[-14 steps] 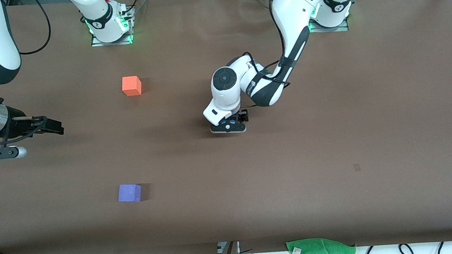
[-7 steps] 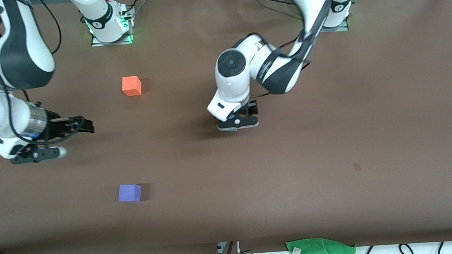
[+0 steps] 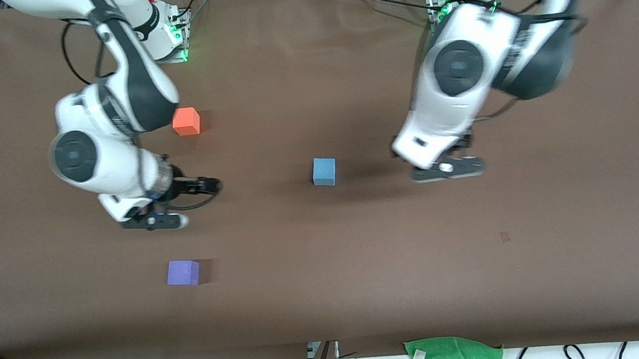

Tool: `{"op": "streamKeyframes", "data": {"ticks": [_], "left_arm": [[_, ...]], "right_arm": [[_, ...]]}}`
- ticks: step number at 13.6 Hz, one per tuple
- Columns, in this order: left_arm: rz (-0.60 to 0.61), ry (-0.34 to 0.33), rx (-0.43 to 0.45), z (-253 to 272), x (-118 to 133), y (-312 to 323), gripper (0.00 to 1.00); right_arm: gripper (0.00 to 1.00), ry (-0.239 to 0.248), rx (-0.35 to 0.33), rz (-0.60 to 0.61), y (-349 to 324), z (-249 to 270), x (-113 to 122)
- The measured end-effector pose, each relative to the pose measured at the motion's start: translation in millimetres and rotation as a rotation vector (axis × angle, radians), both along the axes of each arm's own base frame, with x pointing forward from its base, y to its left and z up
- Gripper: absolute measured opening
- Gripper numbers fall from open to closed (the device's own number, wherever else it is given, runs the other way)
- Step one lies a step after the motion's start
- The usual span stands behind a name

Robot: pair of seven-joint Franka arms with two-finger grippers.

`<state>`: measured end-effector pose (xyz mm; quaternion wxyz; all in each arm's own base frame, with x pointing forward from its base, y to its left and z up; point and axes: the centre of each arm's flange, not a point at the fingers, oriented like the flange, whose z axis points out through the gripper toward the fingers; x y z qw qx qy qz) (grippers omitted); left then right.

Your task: Place blue block between orange and purple blocks

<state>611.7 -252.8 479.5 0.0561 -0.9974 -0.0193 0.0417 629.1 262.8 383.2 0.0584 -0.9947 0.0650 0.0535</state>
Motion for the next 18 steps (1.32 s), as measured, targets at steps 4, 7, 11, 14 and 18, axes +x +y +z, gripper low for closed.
{"op": "streamKeyframes", "data": {"ticks": [4,7,11,14,18], "left_arm": [[-0.017,-0.020,-0.017,40,13,81,1.00],[-0.031,-0.018,-0.017,68,9,129,1.00],[0.044,-0.029,-0.086,99,1,185,1.00],[0.034,-0.032,-0.124,107,0,223,1.00],[0.003,-0.029,-0.119,113,-19,216,1.00]], "right_arm": [[1.00,-0.088,0.050,-0.111,120,-61,-29],[1.00,-0.116,0.092,-0.181,206,-116,-75],[1.00,-0.110,0.093,-0.162,248,-141,-108],[1.00,-0.128,0.062,-0.128,249,-148,-110],[0.99,-0.135,0.041,-0.102,251,-192,-117]]}}
